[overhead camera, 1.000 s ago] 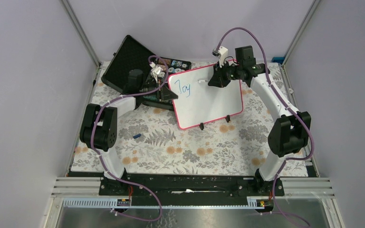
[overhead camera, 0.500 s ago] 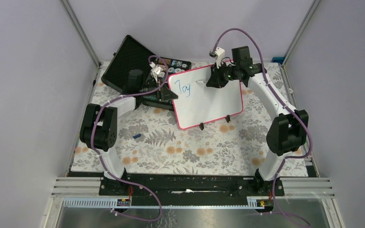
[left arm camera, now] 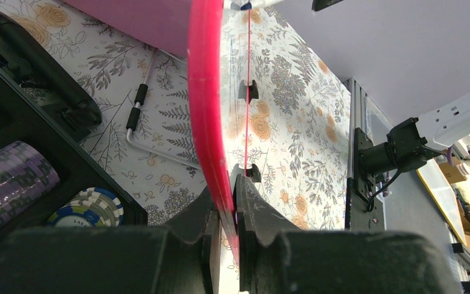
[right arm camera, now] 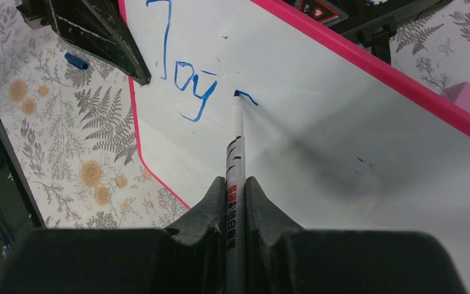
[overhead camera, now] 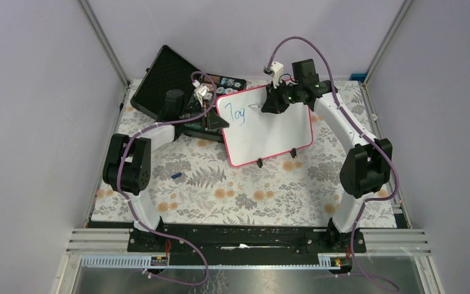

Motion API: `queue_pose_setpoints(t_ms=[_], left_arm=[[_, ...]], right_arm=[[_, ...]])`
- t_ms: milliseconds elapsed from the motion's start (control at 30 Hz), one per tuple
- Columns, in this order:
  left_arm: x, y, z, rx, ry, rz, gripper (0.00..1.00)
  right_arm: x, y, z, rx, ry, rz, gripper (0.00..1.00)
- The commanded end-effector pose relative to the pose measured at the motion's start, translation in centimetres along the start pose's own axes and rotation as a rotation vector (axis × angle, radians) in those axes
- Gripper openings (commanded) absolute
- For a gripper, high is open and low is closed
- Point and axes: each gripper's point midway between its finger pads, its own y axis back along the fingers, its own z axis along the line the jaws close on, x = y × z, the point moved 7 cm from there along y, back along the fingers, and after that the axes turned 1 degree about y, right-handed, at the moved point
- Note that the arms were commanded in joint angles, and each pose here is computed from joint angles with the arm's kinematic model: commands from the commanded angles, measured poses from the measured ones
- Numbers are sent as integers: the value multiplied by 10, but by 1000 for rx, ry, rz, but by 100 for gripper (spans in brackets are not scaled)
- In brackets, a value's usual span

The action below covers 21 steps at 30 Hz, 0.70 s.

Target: Write a sentence on the whiteboard

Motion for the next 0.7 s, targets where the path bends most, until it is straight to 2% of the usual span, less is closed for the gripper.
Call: queue_pose_setpoints(t_ms=[0, 667], left_arm=[[-5, -3, 6, -5, -114, -21, 0], [-5, -3, 6, -8, -112, -20, 0]], right_arm=[[-12, -4, 6, -2, 49, -9, 0], [20, -2, 14, -4, 38, 52, 0]])
